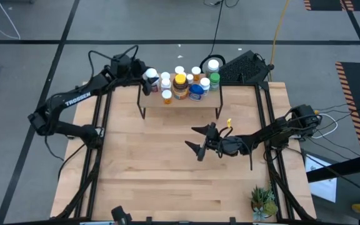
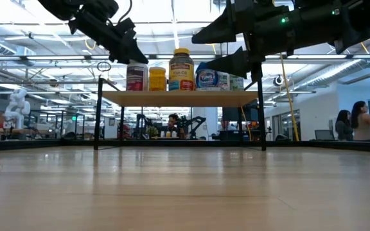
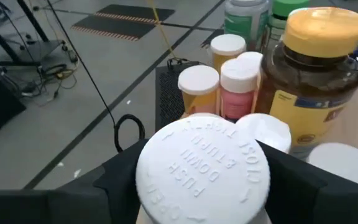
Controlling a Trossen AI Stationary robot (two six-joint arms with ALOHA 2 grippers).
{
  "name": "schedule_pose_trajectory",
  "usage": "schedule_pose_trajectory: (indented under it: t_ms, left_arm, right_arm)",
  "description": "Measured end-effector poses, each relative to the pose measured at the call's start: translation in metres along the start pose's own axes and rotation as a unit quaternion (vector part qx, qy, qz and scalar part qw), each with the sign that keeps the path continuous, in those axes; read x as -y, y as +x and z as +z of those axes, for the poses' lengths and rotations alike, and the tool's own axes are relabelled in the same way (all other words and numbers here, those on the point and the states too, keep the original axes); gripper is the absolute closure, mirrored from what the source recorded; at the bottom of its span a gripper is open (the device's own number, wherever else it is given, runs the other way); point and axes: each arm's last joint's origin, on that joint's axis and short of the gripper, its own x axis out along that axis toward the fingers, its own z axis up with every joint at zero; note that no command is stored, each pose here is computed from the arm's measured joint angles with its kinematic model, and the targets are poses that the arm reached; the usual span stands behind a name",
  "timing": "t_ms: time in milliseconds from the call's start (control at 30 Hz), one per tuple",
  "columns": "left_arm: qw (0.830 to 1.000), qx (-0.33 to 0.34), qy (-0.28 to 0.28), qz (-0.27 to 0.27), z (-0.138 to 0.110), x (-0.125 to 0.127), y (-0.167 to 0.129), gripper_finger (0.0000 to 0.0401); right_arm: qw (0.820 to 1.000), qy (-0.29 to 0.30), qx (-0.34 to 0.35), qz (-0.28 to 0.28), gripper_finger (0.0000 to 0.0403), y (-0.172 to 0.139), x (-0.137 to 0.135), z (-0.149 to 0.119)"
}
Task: Pick and place medicine bottles onto shelf by color
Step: Put the white and red pill bottle on the shelf, then return to Home Position
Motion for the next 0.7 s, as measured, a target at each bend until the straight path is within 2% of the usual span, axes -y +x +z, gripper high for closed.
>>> schedule_pose_trajectory:
  t_ms: [300, 567, 700]
  left_arm:
    - [1.0, -0.003, -0.016, 0.014, -0.002, -0.008, 0.0, 0.0099]
    - [1.0, -0.002, -0.015, 0.013, -0.001, -0.006, -0.001, 0.0013]
    - [0.999, 0.025, -0.013, 0.033, 0.009, -0.004, -0.02, 0.0014]
  right_arm:
    - [1.0, -0.004, -0.005, -0.001, 0.0039, 0.0, 0.0, -0.001]
    - [1.0, 0.017, -0.009, 0.008, 0.0039, 0.0, 0.0, -0.001]
    - [1.0, -0.008, -0.013, 0.023, 0.0039, 0.0, -0.001, -0.001]
